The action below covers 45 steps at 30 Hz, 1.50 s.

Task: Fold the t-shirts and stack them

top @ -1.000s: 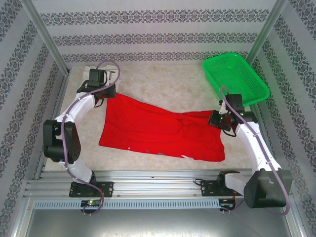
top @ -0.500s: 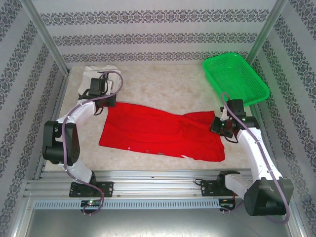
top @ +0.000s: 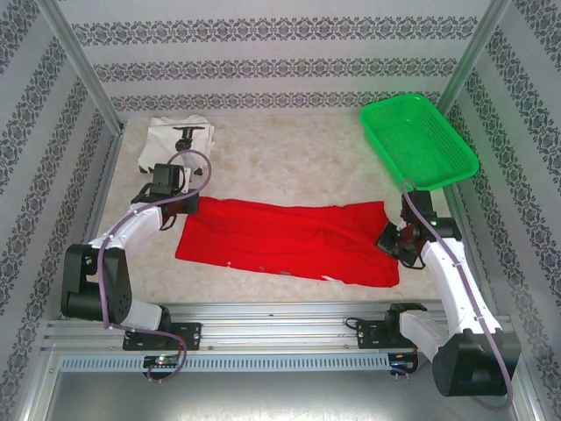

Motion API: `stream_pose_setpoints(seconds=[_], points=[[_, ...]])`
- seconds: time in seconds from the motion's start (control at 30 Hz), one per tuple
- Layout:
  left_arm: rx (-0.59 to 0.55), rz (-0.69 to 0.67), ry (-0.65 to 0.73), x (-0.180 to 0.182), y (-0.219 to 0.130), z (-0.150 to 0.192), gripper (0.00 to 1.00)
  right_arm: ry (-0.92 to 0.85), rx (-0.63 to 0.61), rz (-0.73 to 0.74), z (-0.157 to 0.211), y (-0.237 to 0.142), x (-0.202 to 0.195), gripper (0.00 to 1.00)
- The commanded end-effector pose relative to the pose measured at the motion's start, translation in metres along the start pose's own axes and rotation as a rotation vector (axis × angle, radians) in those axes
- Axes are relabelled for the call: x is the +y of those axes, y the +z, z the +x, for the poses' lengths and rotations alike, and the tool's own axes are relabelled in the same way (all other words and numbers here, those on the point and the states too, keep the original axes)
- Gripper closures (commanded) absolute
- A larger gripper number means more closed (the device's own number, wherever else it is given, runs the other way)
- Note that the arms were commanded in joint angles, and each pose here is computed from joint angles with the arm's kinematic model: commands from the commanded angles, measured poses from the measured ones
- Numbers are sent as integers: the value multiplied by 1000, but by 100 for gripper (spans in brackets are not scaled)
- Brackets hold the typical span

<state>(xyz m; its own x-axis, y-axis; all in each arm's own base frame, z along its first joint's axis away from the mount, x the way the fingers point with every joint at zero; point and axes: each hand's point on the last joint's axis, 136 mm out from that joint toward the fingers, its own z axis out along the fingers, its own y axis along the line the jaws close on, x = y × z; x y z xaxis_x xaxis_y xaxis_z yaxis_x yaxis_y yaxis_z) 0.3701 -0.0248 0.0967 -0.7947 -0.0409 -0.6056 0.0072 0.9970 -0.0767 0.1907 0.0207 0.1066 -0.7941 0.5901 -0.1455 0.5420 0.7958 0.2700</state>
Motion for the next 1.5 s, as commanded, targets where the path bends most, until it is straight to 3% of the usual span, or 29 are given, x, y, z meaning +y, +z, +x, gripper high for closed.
stream_pose_setpoints(seconds=[0.0,0.67,0.83,0.93,1.0,1.17,1.3,1.47], points=[[-1,-42,-51,11,-5,8,100,118,-11,103,11,1,-28,100],[214,-126,-78,26,16,64,99,167,24,160,34,16,-49,100],[242,-146,-116,28,15,64,62,160,25,164,34,17,-49,100],[184,-190,-152,34,4,47,48,158,24,165,35,16,-49,100],[144,-197,-174,34,-6,31,46,157,25,165,36,17,-48,98],[13,-94,-236,7,-29,-13,43,156,18,186,36,15,-51,91],[-33,11,-203,-32,-35,-34,42,159,-6,204,33,11,-54,88],[-72,221,-118,-98,-28,-50,42,175,-48,229,30,3,-61,69]])
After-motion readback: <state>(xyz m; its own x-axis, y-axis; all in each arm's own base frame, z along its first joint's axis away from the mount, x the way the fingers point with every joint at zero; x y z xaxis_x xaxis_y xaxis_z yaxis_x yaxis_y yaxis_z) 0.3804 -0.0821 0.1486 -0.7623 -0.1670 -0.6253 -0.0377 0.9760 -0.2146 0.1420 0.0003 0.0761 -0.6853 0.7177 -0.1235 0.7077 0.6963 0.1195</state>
